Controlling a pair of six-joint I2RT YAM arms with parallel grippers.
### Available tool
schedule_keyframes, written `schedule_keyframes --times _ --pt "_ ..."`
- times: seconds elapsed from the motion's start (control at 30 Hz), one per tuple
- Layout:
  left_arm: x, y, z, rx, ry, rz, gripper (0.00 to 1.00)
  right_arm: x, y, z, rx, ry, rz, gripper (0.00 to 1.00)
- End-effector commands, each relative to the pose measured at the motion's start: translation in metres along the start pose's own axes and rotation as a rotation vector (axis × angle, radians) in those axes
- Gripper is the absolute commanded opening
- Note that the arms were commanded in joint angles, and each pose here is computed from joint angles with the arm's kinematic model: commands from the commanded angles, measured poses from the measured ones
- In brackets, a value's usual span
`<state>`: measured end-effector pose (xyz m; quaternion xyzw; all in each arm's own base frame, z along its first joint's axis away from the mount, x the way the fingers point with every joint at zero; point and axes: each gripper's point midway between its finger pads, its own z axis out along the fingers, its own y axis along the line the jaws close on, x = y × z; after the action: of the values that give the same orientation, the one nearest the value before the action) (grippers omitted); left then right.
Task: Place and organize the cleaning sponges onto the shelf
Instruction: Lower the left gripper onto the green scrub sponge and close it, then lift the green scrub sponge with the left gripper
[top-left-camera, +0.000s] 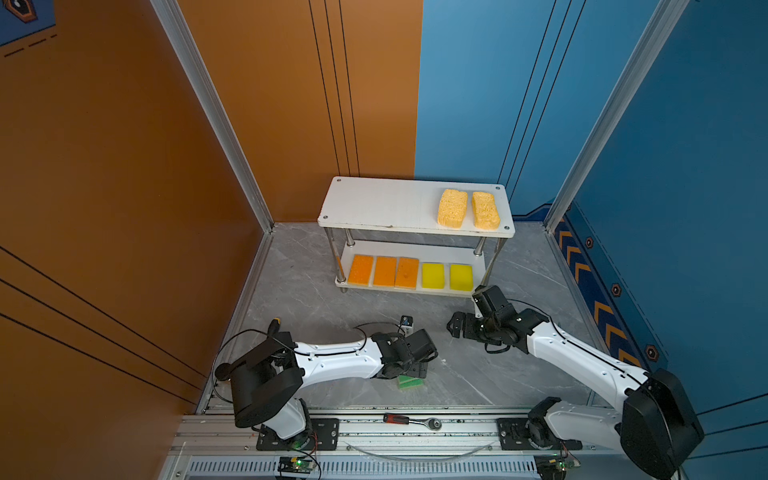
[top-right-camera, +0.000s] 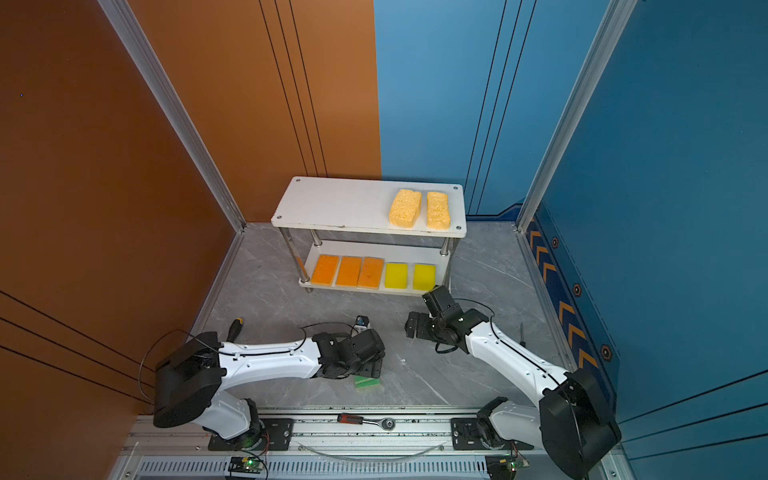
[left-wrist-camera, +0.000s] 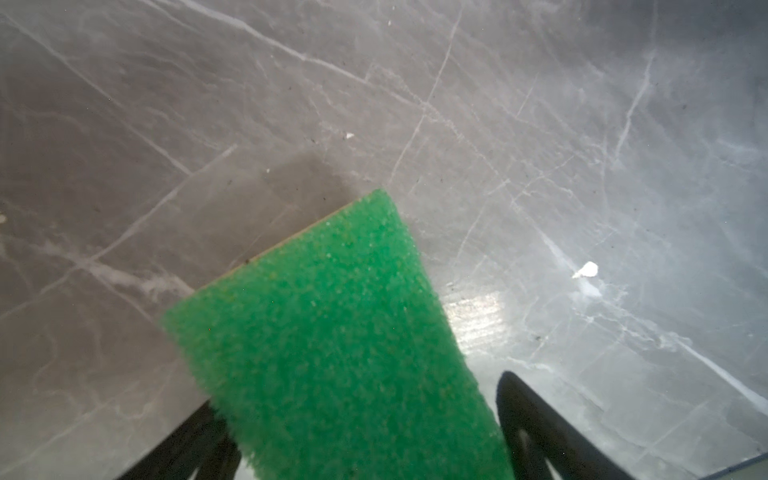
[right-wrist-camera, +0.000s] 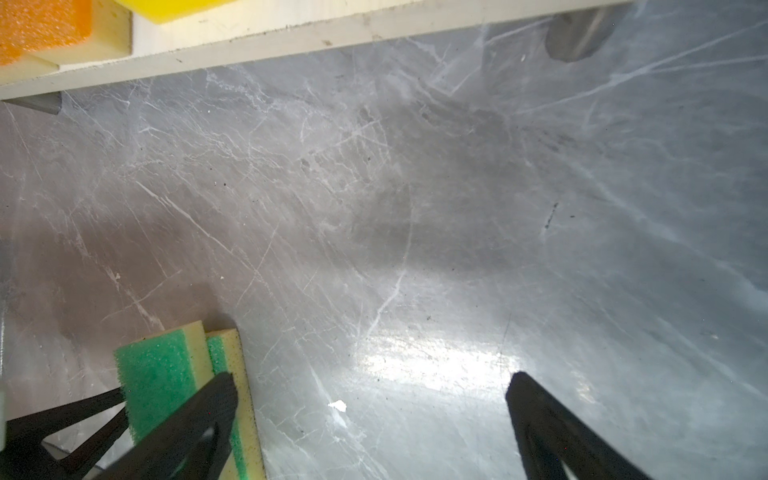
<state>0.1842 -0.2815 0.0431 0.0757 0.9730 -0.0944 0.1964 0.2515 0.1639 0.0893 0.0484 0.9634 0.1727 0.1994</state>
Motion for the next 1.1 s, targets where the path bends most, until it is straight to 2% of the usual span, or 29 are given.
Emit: schedule_keyframes --times 0.0,0.27,0.53,0.87,1.07 --pt "0.004 0.009 0.009 -0.017 0.023 0.006 0.80 -0.005 0.001 0.001 -0.008 -0.010 0.015 1.00" --pt "0.003 0.016 0.022 -0.029 0.036 -0.011 0.77 -0.006 0.002 0.001 -0.007 -0.009 0.016 1.00" --pt "-0.019 0.023 0.035 -0.034 0.016 -0.023 0.76 -0.008 0.002 0.001 -0.008 -0.010 0.015 1.00" --pt "-0.060 0.020 0.046 -0.045 0.014 0.073 0.74 -0.011 0.001 0.002 -0.003 -0.012 0.018 1.00" --pt "-0.069 0.022 0.041 -0.034 0.003 0.080 0.74 -0.013 -0.001 0.001 -0.001 -0.019 0.024 1.00"
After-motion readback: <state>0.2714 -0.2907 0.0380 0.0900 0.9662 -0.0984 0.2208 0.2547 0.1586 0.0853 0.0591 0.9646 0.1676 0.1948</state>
